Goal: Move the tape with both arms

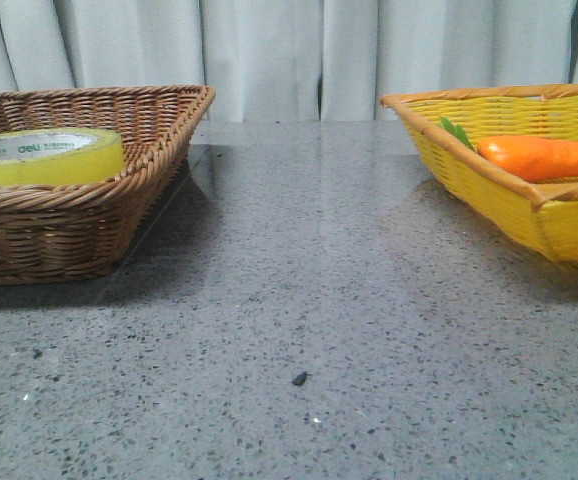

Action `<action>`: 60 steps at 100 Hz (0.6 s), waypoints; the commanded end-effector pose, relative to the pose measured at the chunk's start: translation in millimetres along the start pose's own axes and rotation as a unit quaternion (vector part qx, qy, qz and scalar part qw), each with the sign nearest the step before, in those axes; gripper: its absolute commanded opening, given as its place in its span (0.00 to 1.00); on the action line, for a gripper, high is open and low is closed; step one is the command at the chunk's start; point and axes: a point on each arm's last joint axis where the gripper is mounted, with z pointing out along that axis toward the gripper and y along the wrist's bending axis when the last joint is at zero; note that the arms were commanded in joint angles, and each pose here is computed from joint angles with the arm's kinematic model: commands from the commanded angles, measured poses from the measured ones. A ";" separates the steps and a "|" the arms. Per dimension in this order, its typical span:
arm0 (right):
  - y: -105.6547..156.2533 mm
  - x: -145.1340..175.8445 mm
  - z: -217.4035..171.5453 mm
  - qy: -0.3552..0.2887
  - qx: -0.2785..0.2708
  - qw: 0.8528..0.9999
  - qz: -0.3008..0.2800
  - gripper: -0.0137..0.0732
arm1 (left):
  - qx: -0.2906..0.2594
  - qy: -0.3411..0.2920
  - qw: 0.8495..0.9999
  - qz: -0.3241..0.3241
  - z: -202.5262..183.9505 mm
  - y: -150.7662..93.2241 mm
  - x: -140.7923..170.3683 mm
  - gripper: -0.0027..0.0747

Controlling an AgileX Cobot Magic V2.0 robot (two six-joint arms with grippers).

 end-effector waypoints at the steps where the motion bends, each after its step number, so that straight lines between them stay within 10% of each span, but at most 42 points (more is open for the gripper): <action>1: -1.3 -13.3 -1.0 -0.043 -0.002 0.999 -0.010 0.08 | 0.000 -0.041 0.999 -0.004 -1.5 0.1 -4.1 0.01; 60: 15.8 18.4 16.2 -0.054 0.027 0.998 0.025 0.08 | 0.000 -0.041 0.999 -0.004 -1.5 0.1 -4.1 0.01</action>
